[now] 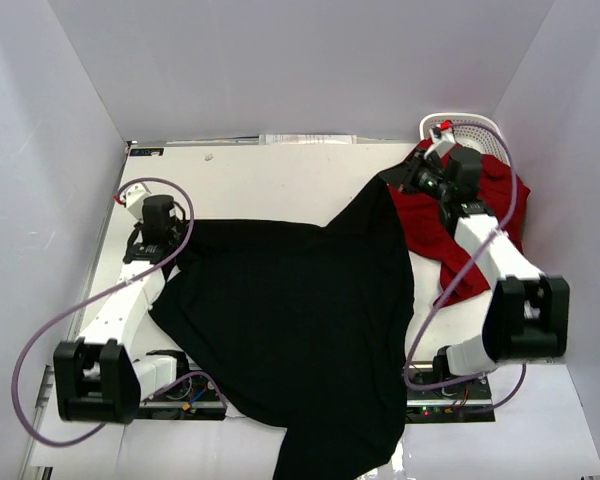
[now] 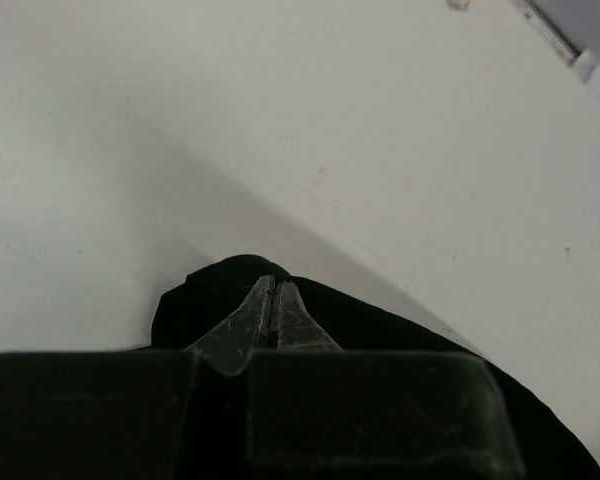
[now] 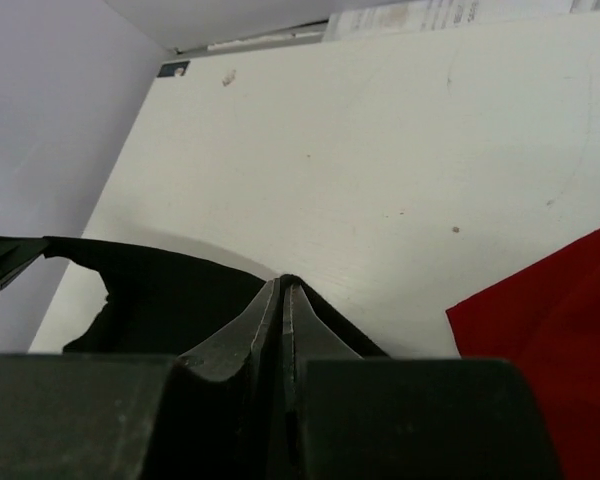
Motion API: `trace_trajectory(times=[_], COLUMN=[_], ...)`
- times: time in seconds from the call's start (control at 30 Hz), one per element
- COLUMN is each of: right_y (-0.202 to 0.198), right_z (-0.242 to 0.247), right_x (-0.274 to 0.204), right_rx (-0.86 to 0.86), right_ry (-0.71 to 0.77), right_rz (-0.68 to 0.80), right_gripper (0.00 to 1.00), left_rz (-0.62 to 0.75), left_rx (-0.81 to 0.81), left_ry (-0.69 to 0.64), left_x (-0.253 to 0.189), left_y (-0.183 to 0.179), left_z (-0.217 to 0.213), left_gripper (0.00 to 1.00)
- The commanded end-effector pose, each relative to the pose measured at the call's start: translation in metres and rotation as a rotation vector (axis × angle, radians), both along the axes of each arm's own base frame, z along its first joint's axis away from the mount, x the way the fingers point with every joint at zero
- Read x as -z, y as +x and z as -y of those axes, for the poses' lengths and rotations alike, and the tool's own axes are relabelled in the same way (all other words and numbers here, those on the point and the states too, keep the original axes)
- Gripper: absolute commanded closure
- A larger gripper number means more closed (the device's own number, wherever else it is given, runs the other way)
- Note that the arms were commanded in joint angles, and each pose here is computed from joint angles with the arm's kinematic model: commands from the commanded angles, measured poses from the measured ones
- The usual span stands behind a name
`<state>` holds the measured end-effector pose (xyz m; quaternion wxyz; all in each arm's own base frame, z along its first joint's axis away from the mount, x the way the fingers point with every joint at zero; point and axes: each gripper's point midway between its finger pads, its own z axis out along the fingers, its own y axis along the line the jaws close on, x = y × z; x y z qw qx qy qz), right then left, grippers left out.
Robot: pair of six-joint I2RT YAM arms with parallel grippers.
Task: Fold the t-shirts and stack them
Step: Flatten out the tshirt
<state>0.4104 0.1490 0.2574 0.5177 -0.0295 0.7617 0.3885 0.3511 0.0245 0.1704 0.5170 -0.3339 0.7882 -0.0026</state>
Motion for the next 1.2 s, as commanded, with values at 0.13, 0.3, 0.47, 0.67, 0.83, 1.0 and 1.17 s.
trace_trajectory(times=[0.13,0.3,0.47,0.67,0.83,1.0,1.17], right_y=[0.06,0.109,0.14,0.181,0.2,0.219,0.23], right_z=[-0.027,-0.034,-0.028,-0.009,-0.003,-0.004,-0.009], right_x=[0.04,0.069,0.097,0.101,0.1,0.101,0.117], right_rx=[-0.085,-0.1,-0.064,0.019,0.057,0.07,0.056], right_ry=[-0.12,-0.153,-0.214,-0.246,-0.231,-0.223,-0.199], right_rz=[-0.046,-0.112,-0.164,-0.18,-0.177,-0.157,-0.177], right_gripper=[0.92,0.92,0.92,0.92,0.92,0.92,0.92], left_rz=[-0.004,-0.08,-0.103,-0.222,-0.256,-0.272,-0.259], left_rx=[-0.043,-0.052,-0.03,-0.001,-0.036,-0.044,-0.061], left_ry=[0.016,0.081,0.112,0.092,0.03,0.041,0.065], left_x=[0.0,0.021,0.026,0.071,0.09,0.103,0.099], left_y=[0.051,0.08,0.112,0.145,0.161,0.166,0.172], left_z=[-0.004,-0.011,-0.018,-0.043,-0.062,-0.069,-0.077], left_gripper=[1.0,1.0,1.0,1.0,1.0,1.0,1.0])
